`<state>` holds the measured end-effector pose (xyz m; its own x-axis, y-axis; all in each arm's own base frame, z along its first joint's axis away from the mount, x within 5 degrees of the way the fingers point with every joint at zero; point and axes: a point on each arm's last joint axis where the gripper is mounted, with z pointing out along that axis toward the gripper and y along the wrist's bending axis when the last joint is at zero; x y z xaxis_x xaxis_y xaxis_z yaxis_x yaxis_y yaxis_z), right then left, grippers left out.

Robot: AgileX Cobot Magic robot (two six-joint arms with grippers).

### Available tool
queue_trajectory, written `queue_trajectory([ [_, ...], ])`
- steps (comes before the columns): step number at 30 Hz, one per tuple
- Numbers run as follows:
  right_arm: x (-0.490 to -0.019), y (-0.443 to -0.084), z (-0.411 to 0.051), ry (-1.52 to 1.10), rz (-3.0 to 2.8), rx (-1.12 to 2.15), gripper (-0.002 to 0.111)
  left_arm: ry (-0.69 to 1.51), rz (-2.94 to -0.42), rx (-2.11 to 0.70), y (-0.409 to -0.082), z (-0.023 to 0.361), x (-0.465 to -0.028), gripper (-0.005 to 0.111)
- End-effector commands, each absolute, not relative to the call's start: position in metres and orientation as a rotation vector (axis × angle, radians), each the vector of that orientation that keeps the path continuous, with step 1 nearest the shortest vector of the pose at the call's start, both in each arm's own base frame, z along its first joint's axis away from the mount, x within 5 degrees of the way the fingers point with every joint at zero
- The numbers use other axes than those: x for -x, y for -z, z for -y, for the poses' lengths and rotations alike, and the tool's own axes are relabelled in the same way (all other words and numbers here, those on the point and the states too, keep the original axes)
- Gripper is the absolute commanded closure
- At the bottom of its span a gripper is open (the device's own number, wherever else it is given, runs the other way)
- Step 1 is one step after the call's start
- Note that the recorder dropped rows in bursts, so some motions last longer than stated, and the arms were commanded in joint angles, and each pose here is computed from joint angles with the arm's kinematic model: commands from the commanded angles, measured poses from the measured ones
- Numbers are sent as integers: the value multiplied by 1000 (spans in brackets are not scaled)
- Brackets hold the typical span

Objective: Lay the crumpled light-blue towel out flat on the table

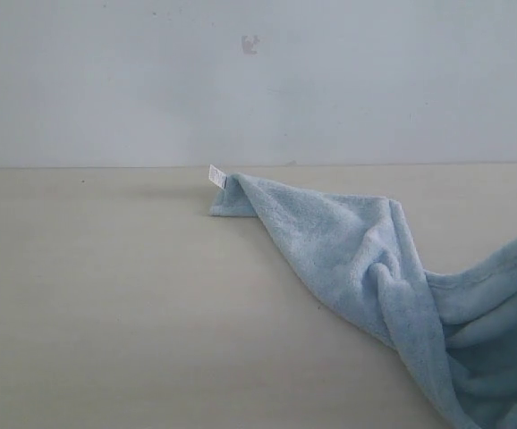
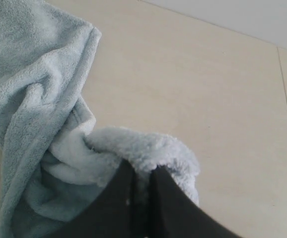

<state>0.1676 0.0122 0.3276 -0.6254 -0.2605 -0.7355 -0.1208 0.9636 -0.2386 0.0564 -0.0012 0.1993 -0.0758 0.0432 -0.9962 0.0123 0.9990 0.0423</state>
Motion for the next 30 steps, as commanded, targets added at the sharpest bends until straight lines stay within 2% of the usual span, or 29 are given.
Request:
queue_trajectory([
  [1, -167, -323, -12, 203, -2259, 265, 108, -31, -1640, -40, -199, 1, -56, 103],
  [7, -169, -290, -15, 156, -2283, 240, 108, -31, -1640, -40, -199, 1, -56, 103],
  [13, -203, -268, -11, 257, -2368, 203, 108, -24, -1625, -30, -200, 1, -56, 103],
  [18, -245, -269, 18, 309, -2429, 26, 108, 244, -1504, 238, -210, 0, -56, 103],
  [22, -280, -262, 24, 182, -2551, 64, 107, 446, -1446, 428, -212, 0, -56, 103],
  [24, -298, -253, 20, 93, -2618, 93, 97, 561, -1420, 533, -212, 0, -56, 103],
  [26, -313, -250, 19, 63, -2635, 82, 80, 631, -1439, 592, -210, 1, -56, 103],
  [28, -326, -249, 20, 71, -2610, 80, 54, 650, -1502, 599, -205, 4, -56, 103],
  [30, -336, -253, 21, 81, -2555, 82, 38, 681, -1583, 578, -206, 9, -54, 103],
])
